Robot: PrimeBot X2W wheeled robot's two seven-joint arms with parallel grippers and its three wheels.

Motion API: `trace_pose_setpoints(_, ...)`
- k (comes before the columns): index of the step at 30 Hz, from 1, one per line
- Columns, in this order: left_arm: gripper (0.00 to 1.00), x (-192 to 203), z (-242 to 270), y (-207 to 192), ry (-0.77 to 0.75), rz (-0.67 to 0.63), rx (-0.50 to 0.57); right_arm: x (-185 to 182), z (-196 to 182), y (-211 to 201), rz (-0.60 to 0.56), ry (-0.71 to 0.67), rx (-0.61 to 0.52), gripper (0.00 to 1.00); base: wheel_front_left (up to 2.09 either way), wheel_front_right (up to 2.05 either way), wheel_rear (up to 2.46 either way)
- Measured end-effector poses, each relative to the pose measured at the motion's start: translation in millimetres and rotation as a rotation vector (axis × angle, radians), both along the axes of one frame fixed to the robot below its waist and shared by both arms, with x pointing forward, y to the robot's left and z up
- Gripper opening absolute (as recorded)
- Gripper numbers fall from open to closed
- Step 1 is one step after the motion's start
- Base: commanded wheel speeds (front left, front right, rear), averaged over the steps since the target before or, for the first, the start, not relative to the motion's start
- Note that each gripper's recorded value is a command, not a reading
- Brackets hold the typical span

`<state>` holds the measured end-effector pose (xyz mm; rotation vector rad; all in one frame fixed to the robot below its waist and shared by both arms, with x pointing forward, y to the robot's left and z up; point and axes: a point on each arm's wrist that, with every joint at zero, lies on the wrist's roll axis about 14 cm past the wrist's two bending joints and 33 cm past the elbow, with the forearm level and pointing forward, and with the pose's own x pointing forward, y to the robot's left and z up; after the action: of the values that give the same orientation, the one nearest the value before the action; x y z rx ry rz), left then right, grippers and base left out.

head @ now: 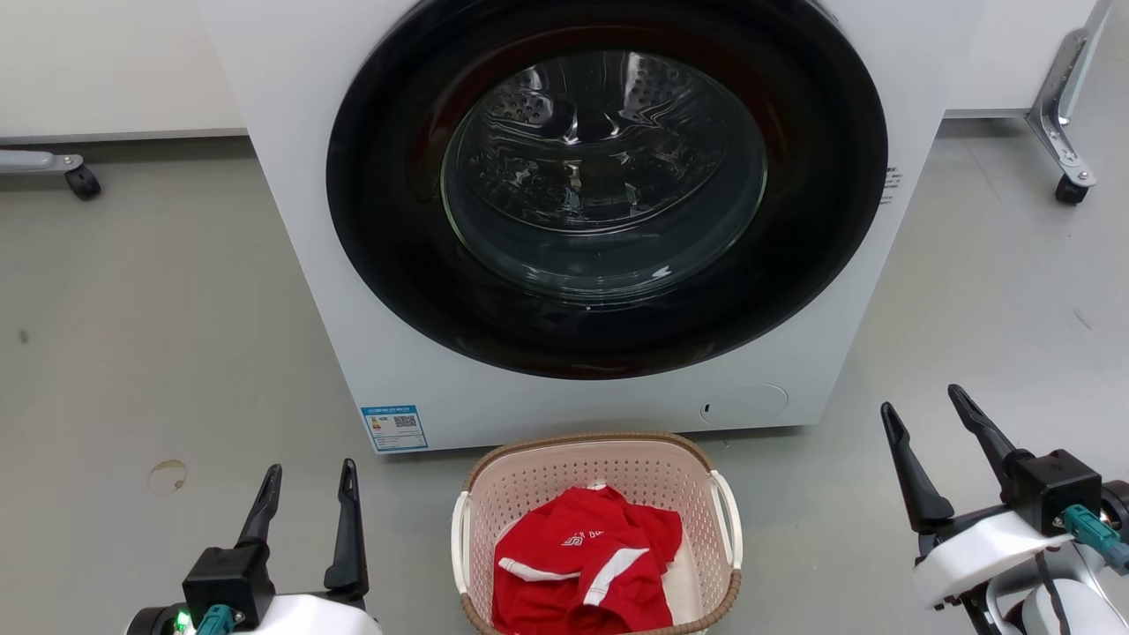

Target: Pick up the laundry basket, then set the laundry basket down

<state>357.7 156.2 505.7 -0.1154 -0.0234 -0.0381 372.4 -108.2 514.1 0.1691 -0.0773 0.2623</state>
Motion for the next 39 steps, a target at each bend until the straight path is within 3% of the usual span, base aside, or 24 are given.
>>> trace_pose_setpoints(14, 1.00, 2, -29, -2, 0.114, -0.018, 0.005, 6, -19, -2, -0.006, 0.058, 0.001, 1.00, 0.00, 0.00, 0.00)
trace_pose_setpoints(21, 1.00, 19, -50, -9, 0.170, -0.030, -0.010, 26, -34, 0, -0.001, 0.097, 0.012, 1.00, 0.00, 0.00, 0.00)
trace_pose_setpoints(39, 1.00, 72, -149, -35, 0.370, -0.069, -0.093, 67, -141, -19, -0.042, 0.354, 0.051, 1.00, 0.00, 0.00, 0.00)
